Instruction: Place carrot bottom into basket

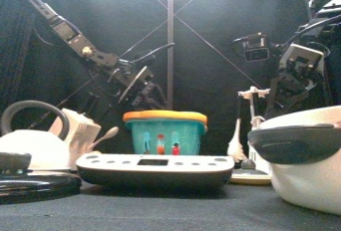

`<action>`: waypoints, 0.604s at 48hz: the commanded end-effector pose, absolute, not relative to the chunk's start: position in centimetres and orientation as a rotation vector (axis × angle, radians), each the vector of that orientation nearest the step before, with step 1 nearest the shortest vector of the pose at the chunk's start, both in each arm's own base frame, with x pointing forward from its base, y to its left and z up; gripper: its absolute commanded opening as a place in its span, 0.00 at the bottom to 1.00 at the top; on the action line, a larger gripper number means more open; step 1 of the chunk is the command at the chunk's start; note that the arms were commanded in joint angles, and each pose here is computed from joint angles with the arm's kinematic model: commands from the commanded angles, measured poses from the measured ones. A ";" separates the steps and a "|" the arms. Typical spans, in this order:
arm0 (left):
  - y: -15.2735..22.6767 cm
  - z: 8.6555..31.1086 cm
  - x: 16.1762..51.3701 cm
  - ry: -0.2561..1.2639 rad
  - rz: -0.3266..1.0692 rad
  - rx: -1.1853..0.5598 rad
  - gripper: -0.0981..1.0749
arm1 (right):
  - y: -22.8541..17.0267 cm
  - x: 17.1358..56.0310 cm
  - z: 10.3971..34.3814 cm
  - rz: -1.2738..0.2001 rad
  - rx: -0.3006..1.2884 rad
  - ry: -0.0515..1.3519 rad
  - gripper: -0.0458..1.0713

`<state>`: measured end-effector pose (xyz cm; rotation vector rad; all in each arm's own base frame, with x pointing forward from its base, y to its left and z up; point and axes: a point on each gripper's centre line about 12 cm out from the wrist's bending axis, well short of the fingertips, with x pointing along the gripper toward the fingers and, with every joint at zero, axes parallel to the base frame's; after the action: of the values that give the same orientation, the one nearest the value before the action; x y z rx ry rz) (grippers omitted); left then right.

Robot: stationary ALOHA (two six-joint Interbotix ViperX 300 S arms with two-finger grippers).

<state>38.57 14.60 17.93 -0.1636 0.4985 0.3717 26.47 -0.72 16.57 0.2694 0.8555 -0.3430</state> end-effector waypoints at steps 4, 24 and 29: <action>14.9 19.6 39.0 0.454 0.373 -0.152 0.92 | -0.7 27.0 17.4 -0.335 0.275 0.827 0.69; 14.9 19.5 38.8 0.460 0.373 -0.150 0.92 | -0.7 27.0 17.4 -0.337 0.274 0.829 0.69; 15.0 19.3 38.7 0.471 0.377 -0.156 0.92 | -0.7 27.0 17.4 -0.335 0.275 0.827 0.69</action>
<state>38.51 14.70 17.97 -0.1623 0.5034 0.3735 26.43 -0.72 16.52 0.2705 0.8567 -0.3439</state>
